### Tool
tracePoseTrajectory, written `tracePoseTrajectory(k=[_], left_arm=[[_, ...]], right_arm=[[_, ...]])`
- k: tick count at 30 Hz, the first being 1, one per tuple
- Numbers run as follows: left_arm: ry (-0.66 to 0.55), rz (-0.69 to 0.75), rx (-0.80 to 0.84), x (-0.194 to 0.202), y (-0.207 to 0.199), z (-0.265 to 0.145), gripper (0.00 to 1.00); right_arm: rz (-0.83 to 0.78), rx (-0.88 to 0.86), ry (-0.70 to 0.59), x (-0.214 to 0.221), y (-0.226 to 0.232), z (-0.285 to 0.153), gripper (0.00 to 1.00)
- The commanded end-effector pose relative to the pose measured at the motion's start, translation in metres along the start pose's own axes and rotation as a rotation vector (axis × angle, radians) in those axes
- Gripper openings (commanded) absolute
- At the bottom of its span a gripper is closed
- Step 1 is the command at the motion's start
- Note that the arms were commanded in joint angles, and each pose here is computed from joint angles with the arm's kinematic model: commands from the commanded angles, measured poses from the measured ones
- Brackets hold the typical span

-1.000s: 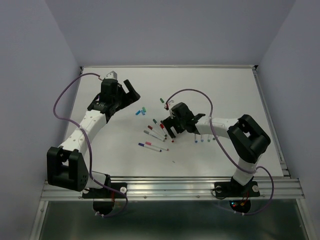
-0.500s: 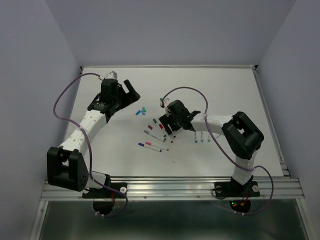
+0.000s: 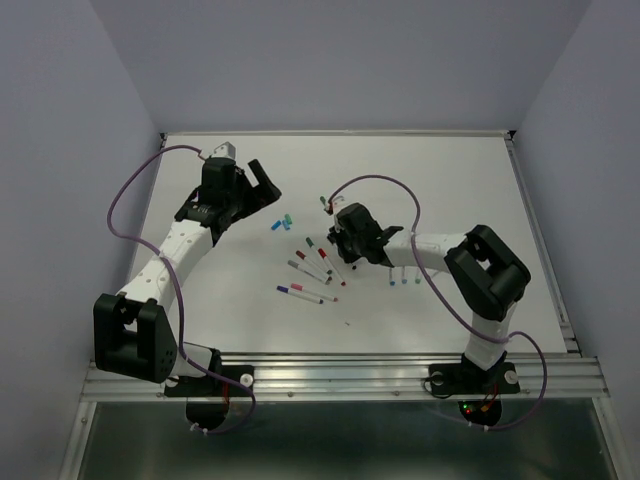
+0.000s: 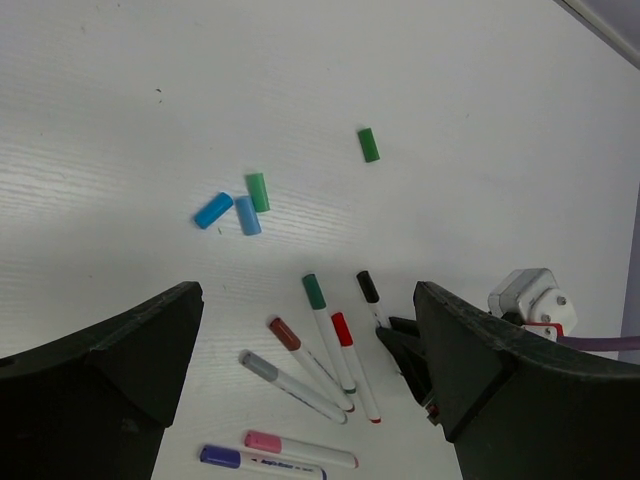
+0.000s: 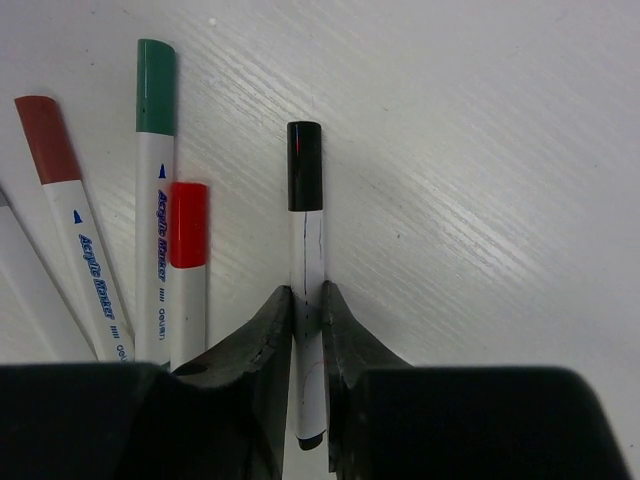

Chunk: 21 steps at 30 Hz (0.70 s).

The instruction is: Open the pen caps

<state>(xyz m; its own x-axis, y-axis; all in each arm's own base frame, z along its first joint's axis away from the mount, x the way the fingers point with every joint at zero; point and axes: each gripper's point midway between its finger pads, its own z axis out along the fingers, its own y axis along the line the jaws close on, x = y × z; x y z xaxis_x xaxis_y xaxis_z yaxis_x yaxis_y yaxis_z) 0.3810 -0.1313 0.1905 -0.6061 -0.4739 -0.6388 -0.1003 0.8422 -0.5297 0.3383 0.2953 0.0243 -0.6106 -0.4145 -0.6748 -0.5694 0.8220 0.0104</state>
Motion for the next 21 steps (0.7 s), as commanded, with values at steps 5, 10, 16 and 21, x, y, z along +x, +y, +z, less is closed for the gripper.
tracePoseTrajectory(k=[5, 10, 16, 21], left_arm=[[0.009, 0.066, 0.263, 0.003, -0.046, -0.018, 0.99], [0.073, 0.071, 0.420, 0.025, -0.071, -0.024, 0.99], [0.093, 0.089, 0.519, 0.037, -0.104, -0.030, 0.99], [0.094, 0.087, 0.553, 0.040, -0.120, -0.030, 0.98]], right_arm=[[0.078, 0.014, -0.144, -0.029, -0.001, -0.030, 0.01], [0.114, -0.110, -0.354, -0.080, 0.015, -0.074, 0.01], [0.121, -0.262, -0.463, -0.107, 0.038, -0.114, 0.01], [0.118, -0.303, -0.519, -0.124, 0.044, -0.131, 0.01]])
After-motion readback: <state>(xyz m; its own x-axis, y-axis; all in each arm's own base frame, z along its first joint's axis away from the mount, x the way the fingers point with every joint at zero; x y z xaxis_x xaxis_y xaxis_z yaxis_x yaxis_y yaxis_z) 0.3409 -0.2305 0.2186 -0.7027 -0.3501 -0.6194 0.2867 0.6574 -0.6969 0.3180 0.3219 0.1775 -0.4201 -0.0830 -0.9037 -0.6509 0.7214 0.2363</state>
